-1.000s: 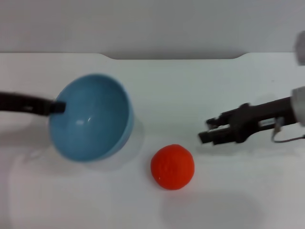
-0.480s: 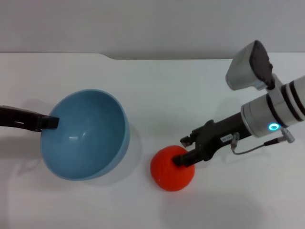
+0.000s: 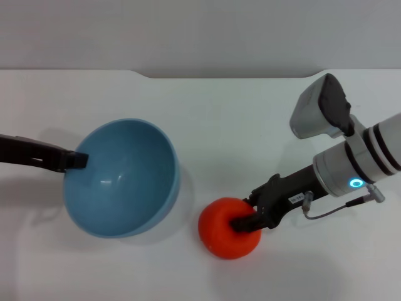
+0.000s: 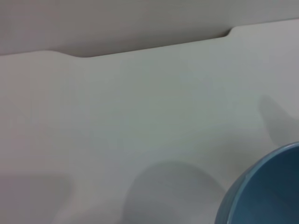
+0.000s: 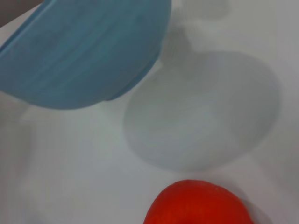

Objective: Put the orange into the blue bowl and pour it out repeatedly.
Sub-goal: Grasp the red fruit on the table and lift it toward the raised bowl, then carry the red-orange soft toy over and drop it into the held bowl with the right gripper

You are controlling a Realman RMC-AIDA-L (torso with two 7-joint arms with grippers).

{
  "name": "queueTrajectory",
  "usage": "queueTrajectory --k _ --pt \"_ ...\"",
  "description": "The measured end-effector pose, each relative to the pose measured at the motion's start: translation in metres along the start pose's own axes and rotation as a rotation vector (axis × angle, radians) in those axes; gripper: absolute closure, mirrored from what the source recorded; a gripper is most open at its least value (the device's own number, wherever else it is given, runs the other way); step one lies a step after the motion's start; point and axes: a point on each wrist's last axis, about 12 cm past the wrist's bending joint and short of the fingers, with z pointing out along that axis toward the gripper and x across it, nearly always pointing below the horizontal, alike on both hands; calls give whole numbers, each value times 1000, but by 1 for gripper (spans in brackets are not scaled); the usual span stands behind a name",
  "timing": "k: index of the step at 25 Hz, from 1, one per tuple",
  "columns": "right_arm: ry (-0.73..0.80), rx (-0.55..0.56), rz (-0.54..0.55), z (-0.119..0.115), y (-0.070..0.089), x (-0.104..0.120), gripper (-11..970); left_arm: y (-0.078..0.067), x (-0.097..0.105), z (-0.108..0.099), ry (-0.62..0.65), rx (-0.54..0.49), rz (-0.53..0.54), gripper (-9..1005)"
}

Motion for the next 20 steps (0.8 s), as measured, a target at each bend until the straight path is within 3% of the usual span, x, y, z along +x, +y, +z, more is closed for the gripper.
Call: queueTrajectory --k 2,7,14,20 --pt "-10 3 5 -3 -1 2 388 -3 -2 3 5 4 14 997" --pt "-85 25 23 -14 -1 8 610 -6 -4 11 19 13 31 997" --pt "-258 145 50 -54 -3 28 695 -19 -13 39 71 52 68 997" --pt "-328 230 -26 -103 12 36 776 -44 -32 71 149 97 152 998"
